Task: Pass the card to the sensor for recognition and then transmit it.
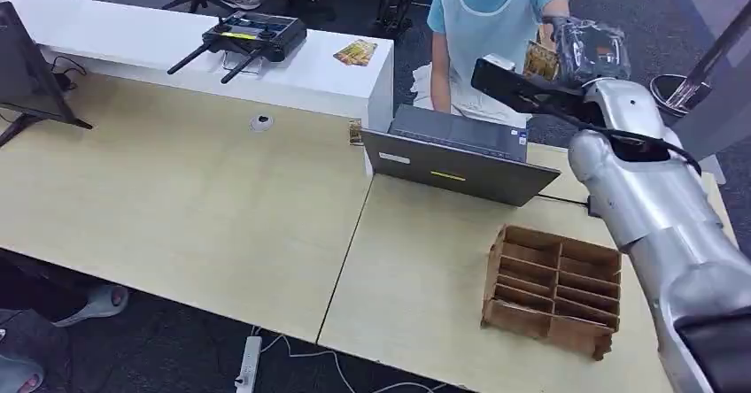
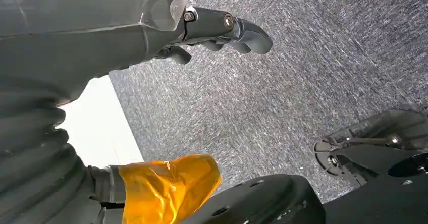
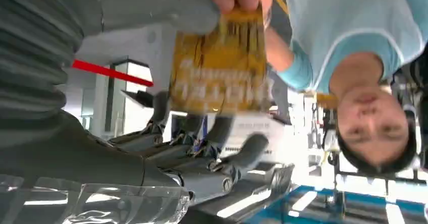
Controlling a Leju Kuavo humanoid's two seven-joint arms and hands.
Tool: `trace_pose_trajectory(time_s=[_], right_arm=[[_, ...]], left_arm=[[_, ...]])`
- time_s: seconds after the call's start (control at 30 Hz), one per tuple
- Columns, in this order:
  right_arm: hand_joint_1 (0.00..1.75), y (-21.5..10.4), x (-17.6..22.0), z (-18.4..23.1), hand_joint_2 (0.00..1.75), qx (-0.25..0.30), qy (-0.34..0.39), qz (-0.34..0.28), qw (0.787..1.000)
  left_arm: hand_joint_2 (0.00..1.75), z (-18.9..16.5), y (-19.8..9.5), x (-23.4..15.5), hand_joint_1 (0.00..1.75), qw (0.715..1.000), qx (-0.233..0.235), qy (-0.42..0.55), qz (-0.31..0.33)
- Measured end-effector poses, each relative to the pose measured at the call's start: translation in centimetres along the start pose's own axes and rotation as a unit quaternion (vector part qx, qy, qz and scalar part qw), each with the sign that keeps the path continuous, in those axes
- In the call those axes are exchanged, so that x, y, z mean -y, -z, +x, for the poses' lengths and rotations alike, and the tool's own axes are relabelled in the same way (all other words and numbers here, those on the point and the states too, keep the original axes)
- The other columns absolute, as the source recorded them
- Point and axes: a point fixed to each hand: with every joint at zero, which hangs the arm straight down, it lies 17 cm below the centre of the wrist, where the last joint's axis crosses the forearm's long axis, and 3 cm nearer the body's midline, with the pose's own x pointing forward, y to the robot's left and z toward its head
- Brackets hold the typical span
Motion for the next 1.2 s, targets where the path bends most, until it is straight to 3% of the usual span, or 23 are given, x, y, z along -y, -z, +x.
trace_pose_trajectory(time_s=[0.17, 0.23, 0.37, 0.53, 0.63, 0.7, 0.77, 0.83, 0.9, 1.03, 1.2], right_arm=[[0.00, -0.3, 4.4, -0.5, 1.75, -0.010, 0.040, -0.126, 0.991], [0.00, -0.9, 6.0, -1.2, 1.75, -0.022, 0.091, -0.171, 0.981], [0.00, -2.1, 7.7, -4.0, 1.75, -0.053, 0.197, -0.212, 0.956], [0.00, -4.3, 8.3, -7.5, 1.75, -0.046, 0.314, -0.229, 0.920], [0.00, -7.5, 6.5, -9.3, 1.75, -0.016, 0.427, -0.225, 0.875], [0.00, -10.9, 4.1, -9.9, 1.75, 0.018, 0.540, -0.205, 0.816], [0.00, -15.9, 1.8, -10.5, 1.75, 0.057, 0.629, -0.192, 0.751], [0.00, -21.2, 0.4, -11.6, 1.75, 0.079, 0.668, -0.205, 0.711], [0.00, -27.3, -0.5, -12.8, 1.75, 0.086, 0.685, -0.224, 0.688], [0.00, -35.0, 0.4, -12.2, 1.75, 0.097, 0.681, -0.246, 0.683], [0.00, -38.1, 1.9, -9.2, 1.75, 0.096, 0.640, -0.273, 0.712]], left_arm=[[1.75, 0.1, 0.0, 0.2, 0.00, 1.000, 0.001, 0.003, 0.002], [1.75, 0.1, 0.0, 0.2, 0.00, 1.000, -0.001, 0.002, 0.004], [1.75, 0.0, 0.1, 0.2, 0.00, 1.000, -0.004, -0.002, 0.006], [1.75, 0.0, 0.1, 0.5, 0.00, 1.000, -0.001, -0.020, 0.005], [1.75, 0.1, 0.0, 1.3, 0.00, 0.999, -0.003, -0.039, -0.003], [1.75, -0.1, 0.0, 1.7, 0.00, 0.999, -0.007, -0.047, -0.009], [1.75, -0.4, 0.0, 2.2, 0.00, 0.998, -0.010, -0.056, -0.012], [1.75, -0.5, 0.1, 2.3, 0.00, 0.998, -0.004, -0.056, -0.010], [1.75, -0.7, 0.1, 2.6, 0.00, 0.998, -0.003, -0.060, -0.006], [1.75, -1.7, 0.1, 2.9, 0.00, 0.998, -0.019, -0.061, -0.006], [1.75, -1.7, 0.1, 2.8, 0.00, 0.998, -0.019, -0.060, -0.003]])
